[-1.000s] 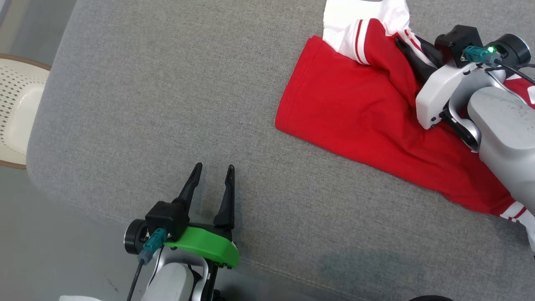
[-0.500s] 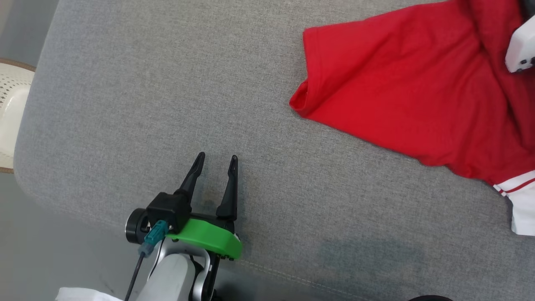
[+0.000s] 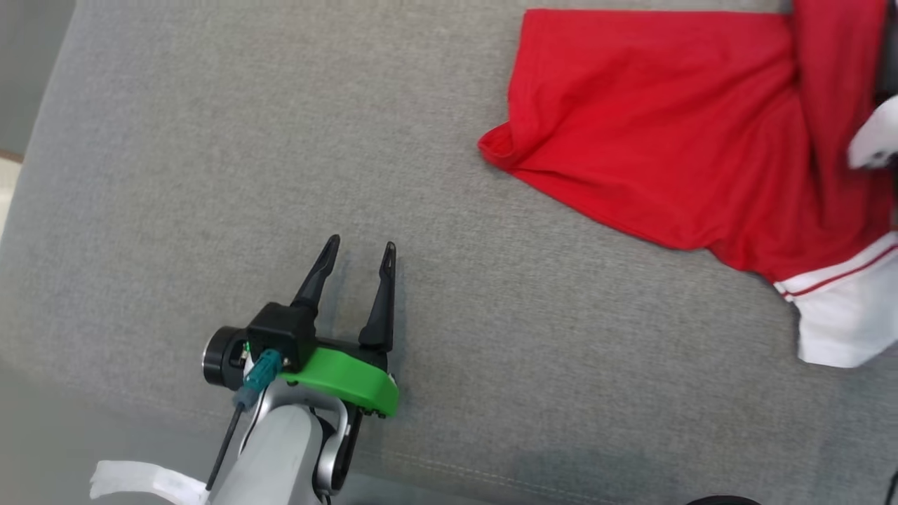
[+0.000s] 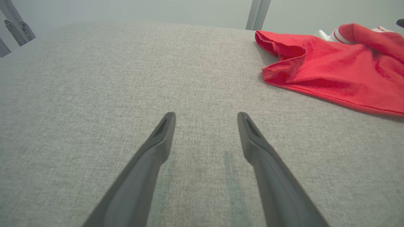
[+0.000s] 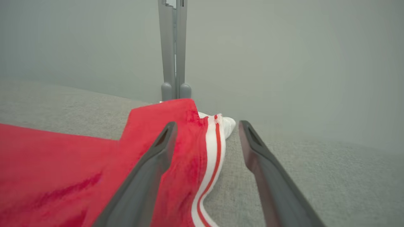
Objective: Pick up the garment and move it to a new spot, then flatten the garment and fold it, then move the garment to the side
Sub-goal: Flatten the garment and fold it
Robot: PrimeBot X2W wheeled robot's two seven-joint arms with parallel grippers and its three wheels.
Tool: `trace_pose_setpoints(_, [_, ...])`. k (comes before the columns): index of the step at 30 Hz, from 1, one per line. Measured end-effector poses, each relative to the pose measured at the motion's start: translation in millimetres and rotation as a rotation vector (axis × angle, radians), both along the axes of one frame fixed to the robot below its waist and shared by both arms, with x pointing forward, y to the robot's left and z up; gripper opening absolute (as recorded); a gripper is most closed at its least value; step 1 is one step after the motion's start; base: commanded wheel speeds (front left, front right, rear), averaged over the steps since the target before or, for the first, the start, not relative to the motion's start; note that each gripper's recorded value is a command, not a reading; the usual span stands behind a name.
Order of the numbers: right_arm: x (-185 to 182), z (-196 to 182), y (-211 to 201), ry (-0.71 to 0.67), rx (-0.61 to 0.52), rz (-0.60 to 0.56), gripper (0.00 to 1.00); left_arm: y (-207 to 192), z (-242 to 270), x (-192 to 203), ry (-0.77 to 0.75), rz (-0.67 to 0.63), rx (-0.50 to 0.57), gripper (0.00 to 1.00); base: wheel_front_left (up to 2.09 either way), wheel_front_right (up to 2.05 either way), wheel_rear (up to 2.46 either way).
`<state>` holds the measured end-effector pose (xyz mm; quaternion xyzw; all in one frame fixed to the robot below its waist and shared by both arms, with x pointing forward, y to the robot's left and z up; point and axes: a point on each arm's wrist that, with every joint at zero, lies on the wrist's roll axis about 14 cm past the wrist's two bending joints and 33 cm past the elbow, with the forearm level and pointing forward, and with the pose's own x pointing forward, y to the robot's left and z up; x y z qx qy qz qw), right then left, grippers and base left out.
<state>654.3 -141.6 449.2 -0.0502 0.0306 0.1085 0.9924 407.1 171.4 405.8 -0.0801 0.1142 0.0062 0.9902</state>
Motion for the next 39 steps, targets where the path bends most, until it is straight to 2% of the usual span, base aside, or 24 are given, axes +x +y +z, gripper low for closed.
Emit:
trace_pose_setpoints(3, [-29.2, -5.4, 1.7, 0.002, 0.026, -0.008, 1.0, -7.5, 3.0, 4.9, -0.014, -0.035, 0.002, 1.0, 0.0, 0.0, 0.0])
trace_pose_setpoints(4, [-48.7, -7.0, -1.6, 0.004, 0.028, -0.013, 1.0, -13.9, 5.7, 9.1, -0.026, -0.064, 0.005, 1.0, 0.0, 0.0, 0.0])
trace_pose_setpoints(10, [-105.6, -9.8, -26.0, 0.021, 0.059, -0.069, 1.0, -37.8, 12.1, 23.8, -0.059, -0.163, 0.017, 1.0, 0.0, 0.0, 0.0])
trace_pose_setpoints(19, [-176.8, -0.9, -64.1, 0.015, 0.09, -0.177, 1.0, -69.0, 19.6, 46.0, -0.094, -0.246, 0.009, 1.0, 0.0, 0.0, 0.0])
trace_pose_setpoints(28, [-231.2, -0.8, -92.2, 0.03, 0.139, -0.294, 1.0, -95.1, 20.3, 61.6, -0.105, -0.303, 0.005, 1.0, 0.0, 0.0, 0.0])
trace_pose_setpoints(37, [-249.1, -1.0, -117.5, 0.035, 0.126, -0.373, 1.0, -104.8, 13.8, 91.7, -0.105, -0.345, 0.064, 0.99, 0.0, 0.0, 0.0])
trace_pose_setpoints(38, [-248.6, -1.9, -118.6, 0.037, 0.124, -0.376, 1.0, -104.6, 9.4, 94.5, -0.093, -0.344, 0.073, 0.62, 0.0, 0.0, 0.0])
trace_pose_setpoints(39, [-248.0, -2.5, -119.8, 0.038, 0.123, -0.38, 1.0, -104.3, 4.2, 96.4, -0.078, -0.342, 0.077, 0.39, 0.0, 0.0, 0.0])
